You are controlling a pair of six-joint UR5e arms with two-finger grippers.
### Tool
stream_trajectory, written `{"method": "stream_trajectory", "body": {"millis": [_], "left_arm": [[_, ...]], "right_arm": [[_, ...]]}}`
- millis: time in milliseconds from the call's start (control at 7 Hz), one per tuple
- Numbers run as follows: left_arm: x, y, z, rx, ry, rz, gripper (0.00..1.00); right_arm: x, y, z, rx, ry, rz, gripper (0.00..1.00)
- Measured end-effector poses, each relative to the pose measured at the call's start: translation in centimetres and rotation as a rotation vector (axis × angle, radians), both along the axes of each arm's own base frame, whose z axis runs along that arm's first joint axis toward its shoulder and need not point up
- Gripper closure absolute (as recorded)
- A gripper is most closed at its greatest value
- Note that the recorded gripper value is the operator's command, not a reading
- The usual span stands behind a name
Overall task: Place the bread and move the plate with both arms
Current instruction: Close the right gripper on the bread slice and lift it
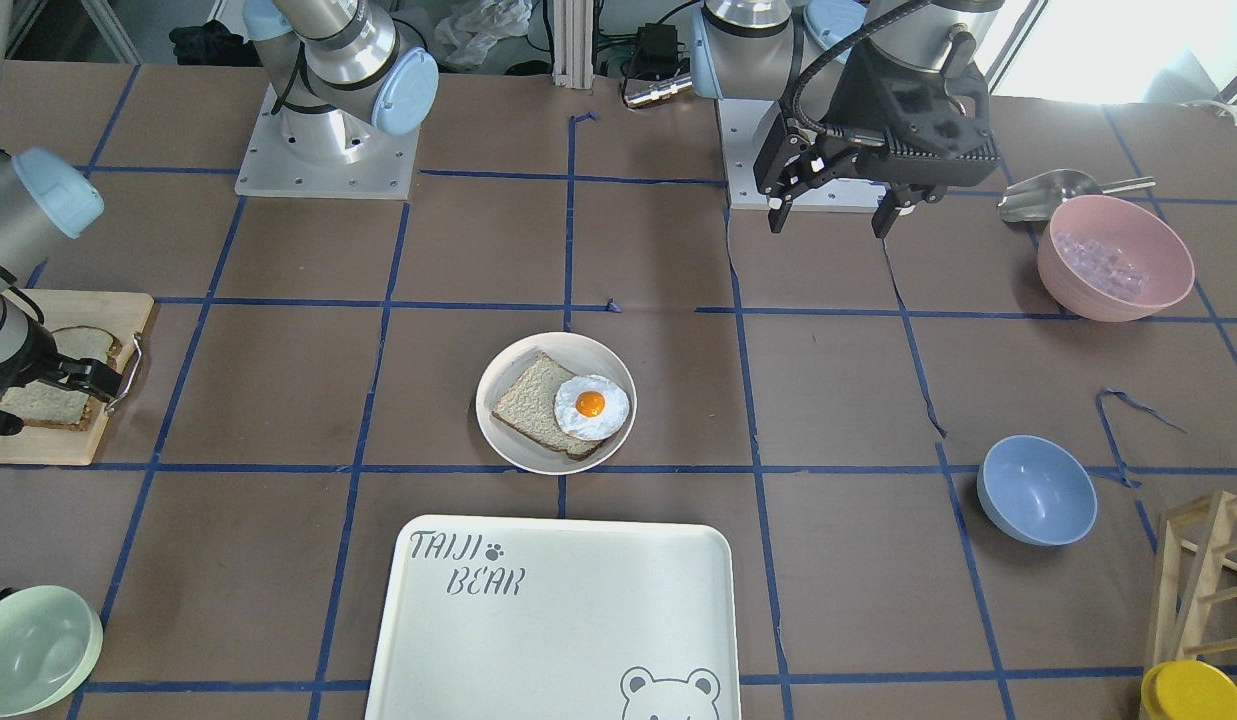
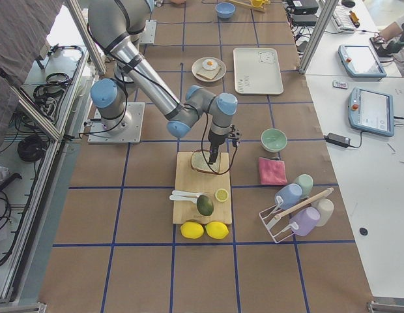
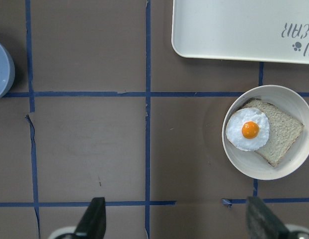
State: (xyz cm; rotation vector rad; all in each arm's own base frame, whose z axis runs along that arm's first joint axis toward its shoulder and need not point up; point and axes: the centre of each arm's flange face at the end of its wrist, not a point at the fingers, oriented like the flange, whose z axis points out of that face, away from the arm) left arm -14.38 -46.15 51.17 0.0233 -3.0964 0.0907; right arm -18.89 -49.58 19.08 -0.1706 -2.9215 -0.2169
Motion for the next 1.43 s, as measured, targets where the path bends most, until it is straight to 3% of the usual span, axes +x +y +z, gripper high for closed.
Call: {"method": "stream_trajectory", "body": {"millis": [286,571,714,1429], "left_arm": [[0.0,0.0,0.0,0.000,0.000,0.000,0.00],[0.0,0.0,0.0,0.000,0.000,0.000,0.00],[0.0,0.0,0.0,0.000,0.000,0.000,0.00],[0.0,-0.1,-0.1,0.001,0.002,-0.001,0.00]], "right_arm": [[0.1,0.8,-1.1,0.024,-0.012,-0.004,0.43],[0.1,1.1,-1.3,0.037,-0.013,0.008,0.89],[-0.1,1.2,-1.3,0.043,-0.009,0.016,1.00],[-0.7,1.5,-0.6,0.053,0.000,0.029,1.00]]}}
